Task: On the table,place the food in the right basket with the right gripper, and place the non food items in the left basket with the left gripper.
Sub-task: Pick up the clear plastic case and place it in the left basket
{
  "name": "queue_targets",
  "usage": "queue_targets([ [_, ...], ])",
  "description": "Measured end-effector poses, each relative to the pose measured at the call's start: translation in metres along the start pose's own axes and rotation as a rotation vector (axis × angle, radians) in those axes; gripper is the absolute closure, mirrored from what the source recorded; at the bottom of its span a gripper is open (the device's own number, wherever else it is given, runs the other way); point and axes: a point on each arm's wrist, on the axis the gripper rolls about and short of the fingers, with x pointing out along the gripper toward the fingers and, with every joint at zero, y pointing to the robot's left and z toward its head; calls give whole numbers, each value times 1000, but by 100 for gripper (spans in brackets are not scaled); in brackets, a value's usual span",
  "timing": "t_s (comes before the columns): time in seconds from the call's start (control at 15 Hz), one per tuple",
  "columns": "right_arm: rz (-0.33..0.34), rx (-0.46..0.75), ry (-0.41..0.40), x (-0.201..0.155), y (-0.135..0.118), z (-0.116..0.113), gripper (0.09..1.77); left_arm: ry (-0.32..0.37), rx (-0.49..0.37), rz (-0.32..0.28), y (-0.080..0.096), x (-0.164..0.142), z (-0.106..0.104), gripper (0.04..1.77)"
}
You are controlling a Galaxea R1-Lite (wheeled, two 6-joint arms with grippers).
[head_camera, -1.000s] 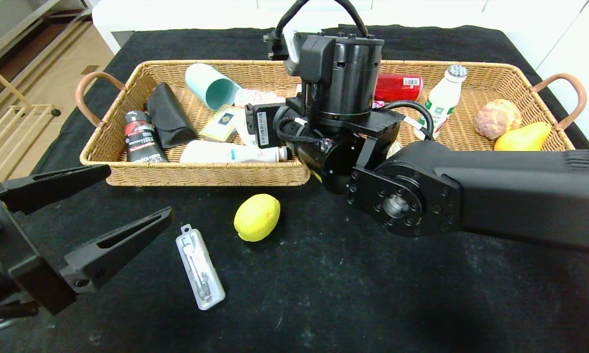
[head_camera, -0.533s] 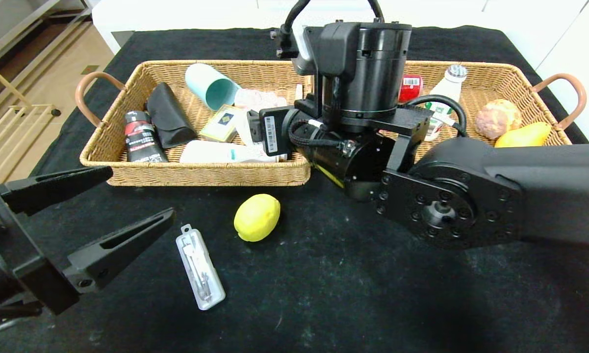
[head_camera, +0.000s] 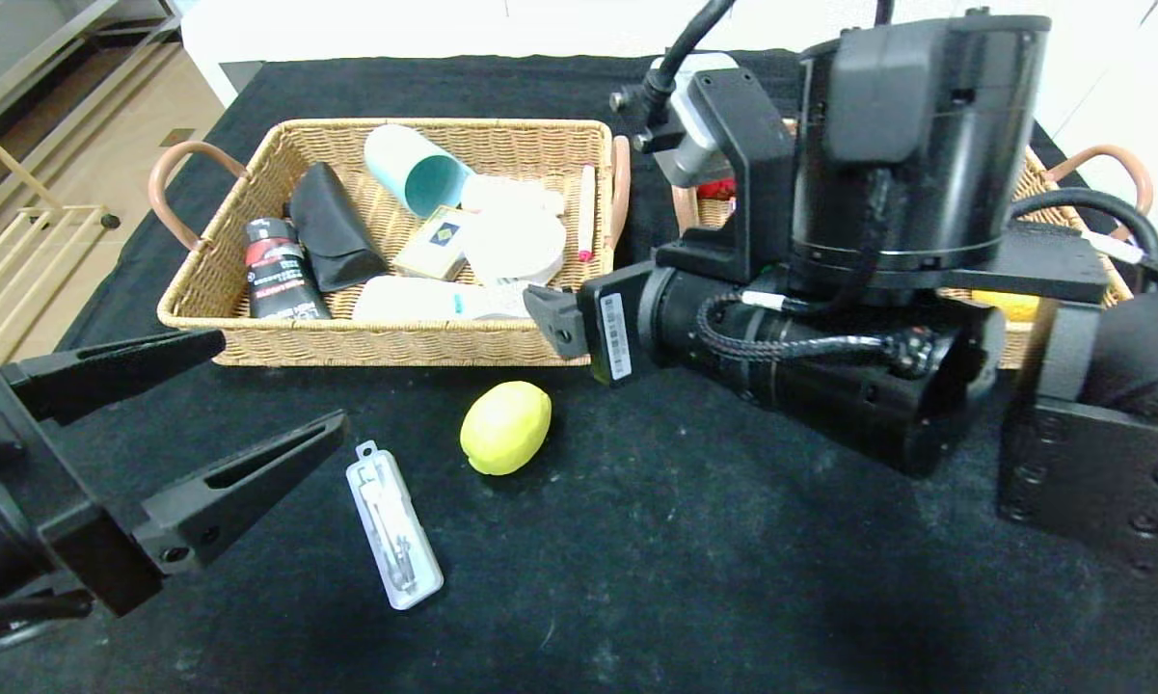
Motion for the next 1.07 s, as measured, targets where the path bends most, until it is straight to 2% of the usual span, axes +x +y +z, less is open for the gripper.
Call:
queue_targets([
  [0.13, 74, -32, 42, -18, -10, -11, 17, 7, -1, 1, 0, 1, -1, 9],
  [0.4, 268, -77, 84, -56, -41, -27, 16, 31, -4, -6, -1, 3, -5, 9],
  [0.73, 397, -98, 130, -92, -77, -53, 16, 58, -7, -11, -1, 5, -8, 9],
  [0.93, 459, -115, 137, -109, -84, -70, 16, 65, -8, -13, -1, 6, -9, 9],
  [1.07, 487, -140, 112, -117, -84, -80, 16, 71, -8, -14, -1, 7, -10, 9],
])
